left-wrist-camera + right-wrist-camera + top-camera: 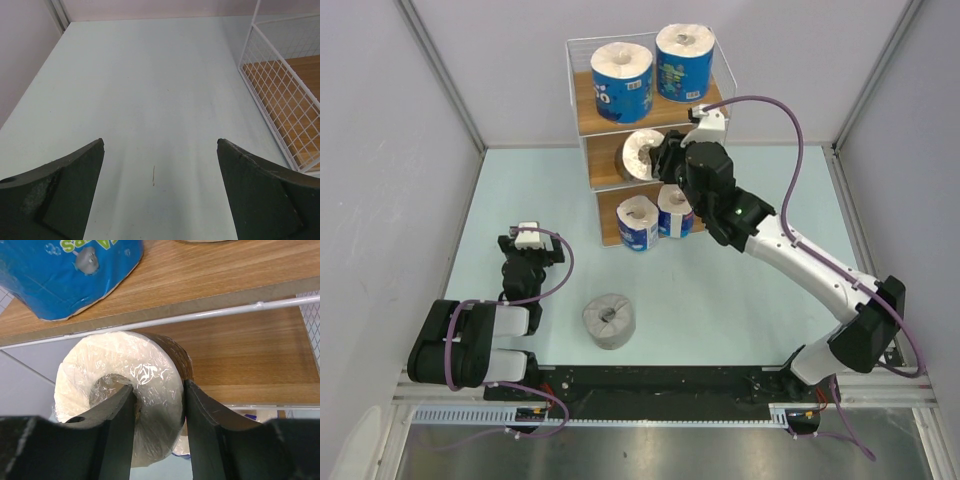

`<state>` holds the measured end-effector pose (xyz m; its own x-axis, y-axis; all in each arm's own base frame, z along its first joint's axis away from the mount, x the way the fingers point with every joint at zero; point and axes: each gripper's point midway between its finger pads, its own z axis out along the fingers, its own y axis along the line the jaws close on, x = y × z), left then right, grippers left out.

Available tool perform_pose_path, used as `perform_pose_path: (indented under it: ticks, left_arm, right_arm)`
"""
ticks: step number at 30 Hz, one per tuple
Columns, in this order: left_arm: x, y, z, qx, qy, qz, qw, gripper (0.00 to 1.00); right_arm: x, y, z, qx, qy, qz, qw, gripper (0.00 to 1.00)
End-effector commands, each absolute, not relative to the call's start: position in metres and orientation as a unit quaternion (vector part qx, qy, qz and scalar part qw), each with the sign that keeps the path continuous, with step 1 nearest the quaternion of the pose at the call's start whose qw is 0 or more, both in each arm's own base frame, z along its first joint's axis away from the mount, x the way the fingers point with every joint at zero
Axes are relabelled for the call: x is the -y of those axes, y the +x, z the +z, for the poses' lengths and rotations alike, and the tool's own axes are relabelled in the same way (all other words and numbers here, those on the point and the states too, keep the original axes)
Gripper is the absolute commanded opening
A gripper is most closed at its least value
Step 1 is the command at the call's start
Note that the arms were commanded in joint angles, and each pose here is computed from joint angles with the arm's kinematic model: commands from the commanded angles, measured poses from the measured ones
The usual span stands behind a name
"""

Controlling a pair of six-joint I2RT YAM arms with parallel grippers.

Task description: Place and organize the paper towels onto the shelf

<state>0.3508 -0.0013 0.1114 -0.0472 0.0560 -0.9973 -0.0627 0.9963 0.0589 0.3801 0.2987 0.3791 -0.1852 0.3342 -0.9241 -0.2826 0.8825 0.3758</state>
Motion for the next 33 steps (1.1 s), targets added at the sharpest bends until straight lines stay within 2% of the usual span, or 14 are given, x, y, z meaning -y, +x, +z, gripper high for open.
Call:
perform_pose_path:
  ticks: [1, 13, 16, 20, 23, 29, 33]
  left_arm:
    - [0.003, 0.359, 0.130, -0.702, -0.003, 0.034, 0.712, 1.00]
    - [0.003, 0.359, 0.131, -0.701, -0.003, 0.034, 0.712, 1.00]
    - [0.003, 0.359, 0.130, -0.702, -0.003, 0.034, 0.712, 1.00]
    - [0.003, 0.359, 0.130, -0.702, -0.004, 0.033, 0.712, 1.00]
    - [0.003, 0.359, 0.130, -0.702, -0.003, 0.034, 0.712, 1.00]
    - [0.003, 0.359, 0.131, -0.701, -0.003, 0.034, 0.712, 1.00]
    - [0.003, 0.359, 0.131, -0.701, -0.004, 0.034, 0.712, 1.00]
  right_arm:
    - [-0.299, 0.389, 0.439, -0.675, 0.040, 0.263, 0.689, 0.42]
    - [-0.306, 0.410, 0.427, -0.678, 0.041, 0.237, 0.695, 0.43]
    - [-0.310, 0.413, 0.423, -0.682, 0.035, 0.236, 0.691, 0.48]
    - [-0.311, 0.417, 0.414, -0.688, 0.036, 0.232, 0.686, 0.64]
    - [-0.311, 0.418, 0.412, -0.689, 0.039, 0.238, 0.684, 0.71]
    - [-0.305, 0.406, 0.428, -0.669, 0.034, 0.263, 0.694, 0.75]
    - [-0.302, 0.376, 0.426, -0.675, 0.012, 0.282, 0.682, 0.75]
